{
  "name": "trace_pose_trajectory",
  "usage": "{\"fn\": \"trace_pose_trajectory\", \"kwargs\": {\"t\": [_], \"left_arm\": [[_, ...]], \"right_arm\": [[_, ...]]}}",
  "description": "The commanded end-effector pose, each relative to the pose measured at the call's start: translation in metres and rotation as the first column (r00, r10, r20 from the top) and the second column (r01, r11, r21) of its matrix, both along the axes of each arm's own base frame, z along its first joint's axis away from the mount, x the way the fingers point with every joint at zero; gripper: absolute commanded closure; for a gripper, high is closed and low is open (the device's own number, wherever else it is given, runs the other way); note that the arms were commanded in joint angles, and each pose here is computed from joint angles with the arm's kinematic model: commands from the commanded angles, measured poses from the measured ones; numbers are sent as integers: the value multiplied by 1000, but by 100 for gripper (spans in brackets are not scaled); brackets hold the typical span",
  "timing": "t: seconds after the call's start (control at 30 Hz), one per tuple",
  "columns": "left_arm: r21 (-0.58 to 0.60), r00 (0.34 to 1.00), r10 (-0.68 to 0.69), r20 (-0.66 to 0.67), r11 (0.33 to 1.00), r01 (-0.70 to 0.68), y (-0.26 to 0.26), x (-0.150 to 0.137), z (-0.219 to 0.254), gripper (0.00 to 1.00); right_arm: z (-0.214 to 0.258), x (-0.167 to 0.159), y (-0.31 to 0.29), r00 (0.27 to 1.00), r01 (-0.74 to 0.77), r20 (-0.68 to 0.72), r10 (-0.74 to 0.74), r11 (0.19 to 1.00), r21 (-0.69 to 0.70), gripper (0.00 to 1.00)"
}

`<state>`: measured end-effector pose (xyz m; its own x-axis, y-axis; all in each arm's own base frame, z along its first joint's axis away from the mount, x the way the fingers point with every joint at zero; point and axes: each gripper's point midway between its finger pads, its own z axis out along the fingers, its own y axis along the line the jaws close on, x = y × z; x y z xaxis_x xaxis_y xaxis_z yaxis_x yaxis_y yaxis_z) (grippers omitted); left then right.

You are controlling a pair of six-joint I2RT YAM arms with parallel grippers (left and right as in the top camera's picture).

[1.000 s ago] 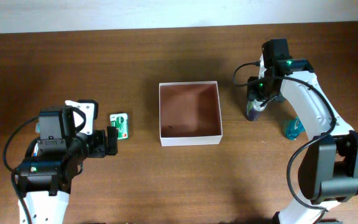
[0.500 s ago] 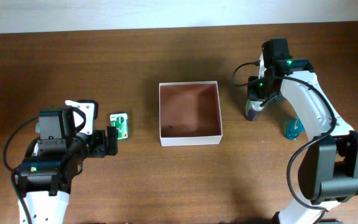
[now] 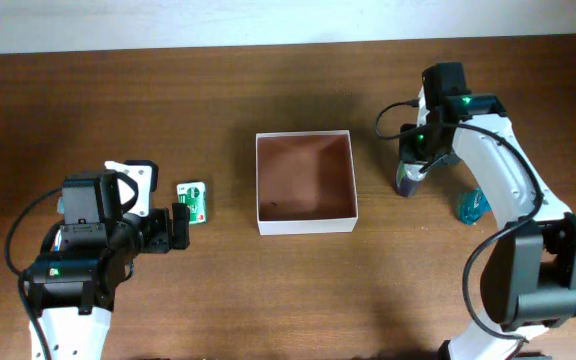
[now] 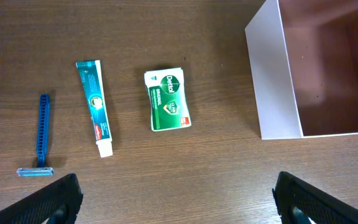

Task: Pack container
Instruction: 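Lift the soap bottle with the right gripper and place it in the box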

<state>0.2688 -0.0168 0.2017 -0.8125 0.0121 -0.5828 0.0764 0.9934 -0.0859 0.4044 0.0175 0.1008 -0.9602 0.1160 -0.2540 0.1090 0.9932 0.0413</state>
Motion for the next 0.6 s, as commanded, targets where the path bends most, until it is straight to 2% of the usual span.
{"fn": "trace_pose_trajectory", "kwargs": {"t": [0.0,0.2,0.37,0.57], "left_arm": [[-14,1000,5,21,1000,-5,-1,3,8,0],[-14,1000,5,21,1000,-5,-1,3,8,1],[-14,1000,5,21,1000,-5,-1,3,8,1],[-14,1000,5,22,1000,-5,-1,4,9,1]], "right_arm": [[64,6,8,988,-17,150,17,1000,-4,96],[139,-11,53,952,-137,277,132,991,0,96],[192,-30,129,869,-318,402,287,948,9,96],[176,-28,193,849,-352,418,322,936,-6,96]]}}
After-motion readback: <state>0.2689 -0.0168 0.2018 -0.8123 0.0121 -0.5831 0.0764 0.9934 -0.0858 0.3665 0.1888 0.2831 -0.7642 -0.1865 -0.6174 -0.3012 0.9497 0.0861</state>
